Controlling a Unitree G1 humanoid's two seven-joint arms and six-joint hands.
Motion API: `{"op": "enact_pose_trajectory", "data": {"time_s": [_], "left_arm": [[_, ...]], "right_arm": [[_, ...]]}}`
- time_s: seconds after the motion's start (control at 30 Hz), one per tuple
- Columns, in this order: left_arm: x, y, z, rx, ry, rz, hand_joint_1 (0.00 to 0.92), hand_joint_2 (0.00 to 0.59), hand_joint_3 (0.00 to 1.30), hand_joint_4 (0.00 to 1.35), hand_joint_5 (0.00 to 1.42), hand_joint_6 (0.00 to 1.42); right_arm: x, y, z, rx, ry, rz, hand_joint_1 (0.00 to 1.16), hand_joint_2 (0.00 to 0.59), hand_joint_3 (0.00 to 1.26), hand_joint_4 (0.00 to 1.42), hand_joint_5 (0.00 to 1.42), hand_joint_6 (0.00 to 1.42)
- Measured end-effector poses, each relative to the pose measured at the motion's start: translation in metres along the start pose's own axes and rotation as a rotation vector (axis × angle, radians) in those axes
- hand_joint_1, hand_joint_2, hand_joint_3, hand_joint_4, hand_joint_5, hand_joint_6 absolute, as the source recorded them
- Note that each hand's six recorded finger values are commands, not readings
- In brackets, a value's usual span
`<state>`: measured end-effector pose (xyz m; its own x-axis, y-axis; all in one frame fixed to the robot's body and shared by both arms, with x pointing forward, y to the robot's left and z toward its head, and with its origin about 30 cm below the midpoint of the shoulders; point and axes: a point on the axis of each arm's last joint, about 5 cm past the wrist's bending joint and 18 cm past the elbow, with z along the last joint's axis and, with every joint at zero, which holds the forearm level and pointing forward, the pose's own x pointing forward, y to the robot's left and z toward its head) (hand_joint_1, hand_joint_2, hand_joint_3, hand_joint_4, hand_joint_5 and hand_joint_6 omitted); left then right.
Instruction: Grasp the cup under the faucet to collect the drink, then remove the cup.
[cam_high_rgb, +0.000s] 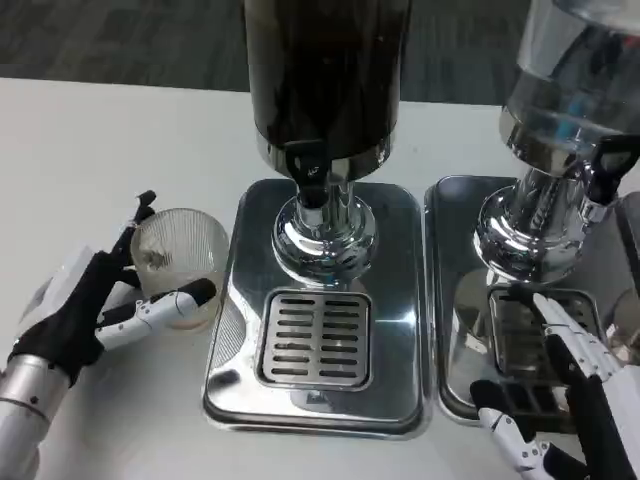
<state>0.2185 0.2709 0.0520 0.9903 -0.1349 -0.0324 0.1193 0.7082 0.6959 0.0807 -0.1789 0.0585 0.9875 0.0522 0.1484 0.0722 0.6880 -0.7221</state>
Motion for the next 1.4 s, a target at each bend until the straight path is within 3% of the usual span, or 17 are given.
{"op": "enact_pose_trajectory", "data": {"time_s": [0.2, 0.37, 0.67, 1.07, 1.4], "left_arm": [[0.001, -0.002, 0.0003, 0.046, 0.013, 0.049, 0.291, 0.033, 0.02, 0.22, 0.51, 0.78], [0.000, -0.003, -0.0010, 0.061, 0.026, 0.071, 0.302, 0.038, 0.17, 0.30, 0.61, 0.95], [-0.002, -0.006, -0.0024, 0.076, 0.045, 0.072, 0.308, 0.044, 0.26, 0.37, 0.69, 1.08], [-0.002, -0.008, -0.0020, 0.053, 0.041, 0.068, 0.321, 0.054, 0.28, 0.43, 0.77, 1.17], [-0.006, -0.016, -0.0024, 0.012, 0.032, 0.110, 0.413, 0.081, 0.50, 0.63, 0.95, 1.36]], "right_arm": [[0.001, -0.0009, 0.0005, 0.007, -0.001, -0.004, 0.35, 0.309, 0.12, 0.10, 0.12, 0.11], [0.001, -0.0009, 0.0006, 0.011, 0.001, -0.004, 0.35, 0.310, 0.12, 0.10, 0.12, 0.11], [0.000, -0.0024, 0.0014, 0.019, 0.003, -0.015, 0.37, 0.319, 0.14, 0.10, 0.12, 0.11], [-0.002, -0.0045, -0.0003, 0.018, 0.019, -0.023, 0.38, 0.320, 0.15, 0.10, 0.12, 0.11], [-0.002, -0.0065, -0.0014, 0.026, 0.026, -0.032, 0.38, 0.326, 0.15, 0.11, 0.12, 0.11]]}}
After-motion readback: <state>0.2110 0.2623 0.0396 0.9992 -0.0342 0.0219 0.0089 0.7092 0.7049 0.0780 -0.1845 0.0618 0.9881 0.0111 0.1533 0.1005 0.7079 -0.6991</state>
